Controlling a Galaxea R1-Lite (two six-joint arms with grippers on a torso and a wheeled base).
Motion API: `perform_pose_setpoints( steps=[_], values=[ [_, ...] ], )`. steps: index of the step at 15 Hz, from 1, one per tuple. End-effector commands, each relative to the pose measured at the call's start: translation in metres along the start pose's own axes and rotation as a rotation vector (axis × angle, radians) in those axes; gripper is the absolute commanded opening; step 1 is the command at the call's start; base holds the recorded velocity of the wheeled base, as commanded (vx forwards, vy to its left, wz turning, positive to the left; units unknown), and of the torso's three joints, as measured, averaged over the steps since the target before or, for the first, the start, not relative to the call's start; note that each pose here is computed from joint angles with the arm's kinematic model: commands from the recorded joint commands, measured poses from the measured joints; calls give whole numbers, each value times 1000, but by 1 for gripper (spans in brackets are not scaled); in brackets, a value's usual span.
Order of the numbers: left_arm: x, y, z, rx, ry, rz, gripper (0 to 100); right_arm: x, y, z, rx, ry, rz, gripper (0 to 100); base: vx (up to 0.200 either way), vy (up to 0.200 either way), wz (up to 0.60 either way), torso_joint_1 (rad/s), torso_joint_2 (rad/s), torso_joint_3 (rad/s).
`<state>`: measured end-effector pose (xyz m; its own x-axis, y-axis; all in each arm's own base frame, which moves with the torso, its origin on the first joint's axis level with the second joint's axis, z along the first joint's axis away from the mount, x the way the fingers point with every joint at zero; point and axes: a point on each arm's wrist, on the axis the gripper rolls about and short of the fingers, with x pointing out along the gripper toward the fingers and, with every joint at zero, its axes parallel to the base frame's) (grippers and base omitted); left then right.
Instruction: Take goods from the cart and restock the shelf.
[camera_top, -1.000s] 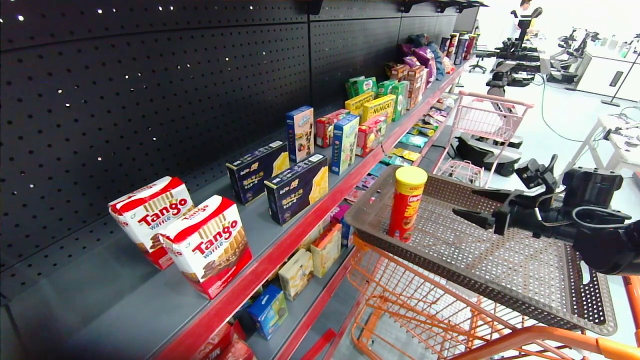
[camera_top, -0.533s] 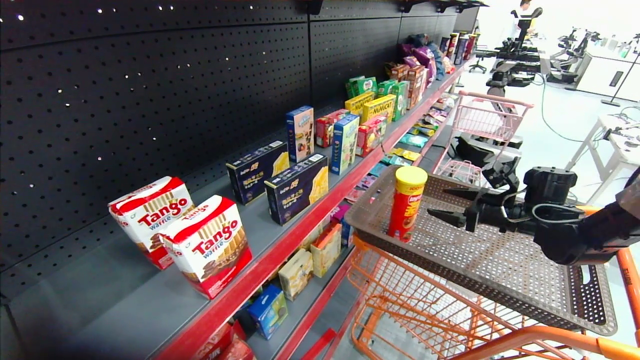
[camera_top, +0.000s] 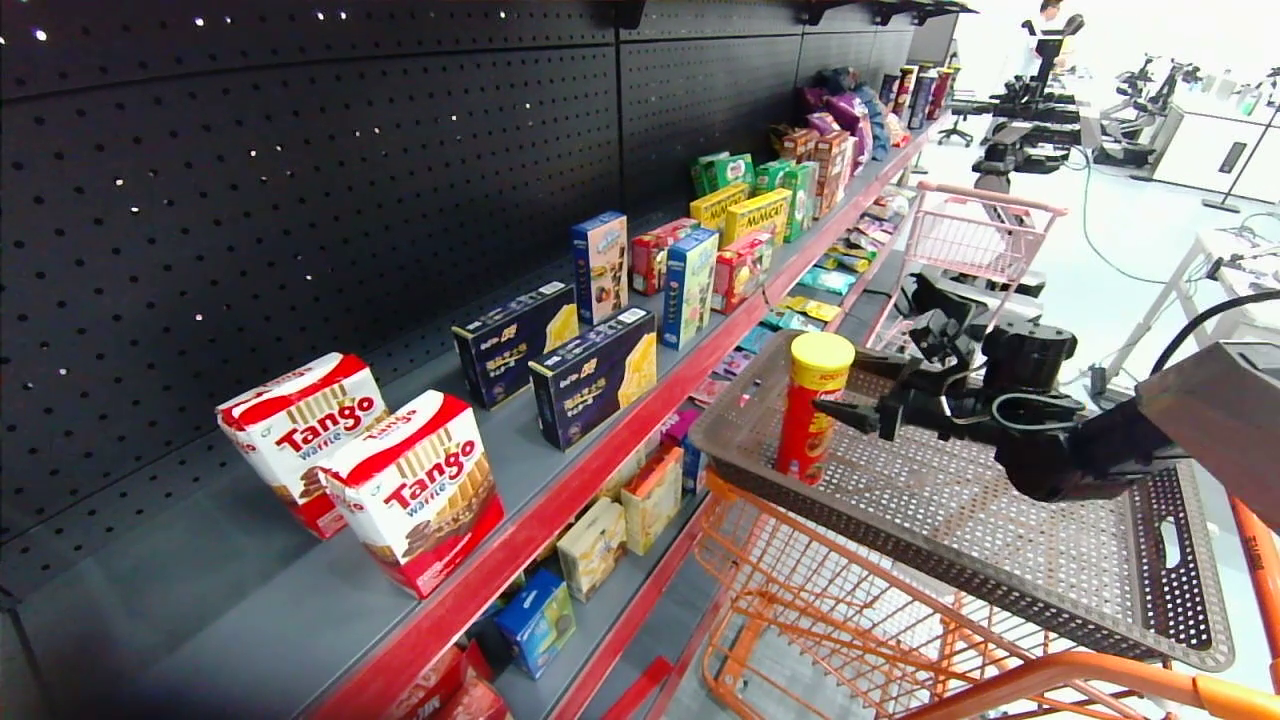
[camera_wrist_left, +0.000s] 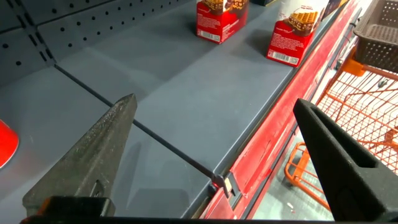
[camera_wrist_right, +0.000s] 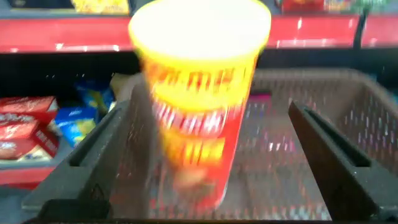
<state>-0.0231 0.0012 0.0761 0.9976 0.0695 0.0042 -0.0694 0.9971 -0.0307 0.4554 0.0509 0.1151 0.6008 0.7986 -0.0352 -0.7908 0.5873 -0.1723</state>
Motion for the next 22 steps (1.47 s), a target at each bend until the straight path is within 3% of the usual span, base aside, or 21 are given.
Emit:
perform_pose_setpoints(
  steps=[1,22],
  values=[
    [0,0,0,0,1,1,100,24,5,-16,22,2,41,100,0,0,0,0,0,0],
    [0,0,0,0,1,1,100,49,-3,-36,7,-21,60,100,0,0,0,0,0,0]
  ],
)
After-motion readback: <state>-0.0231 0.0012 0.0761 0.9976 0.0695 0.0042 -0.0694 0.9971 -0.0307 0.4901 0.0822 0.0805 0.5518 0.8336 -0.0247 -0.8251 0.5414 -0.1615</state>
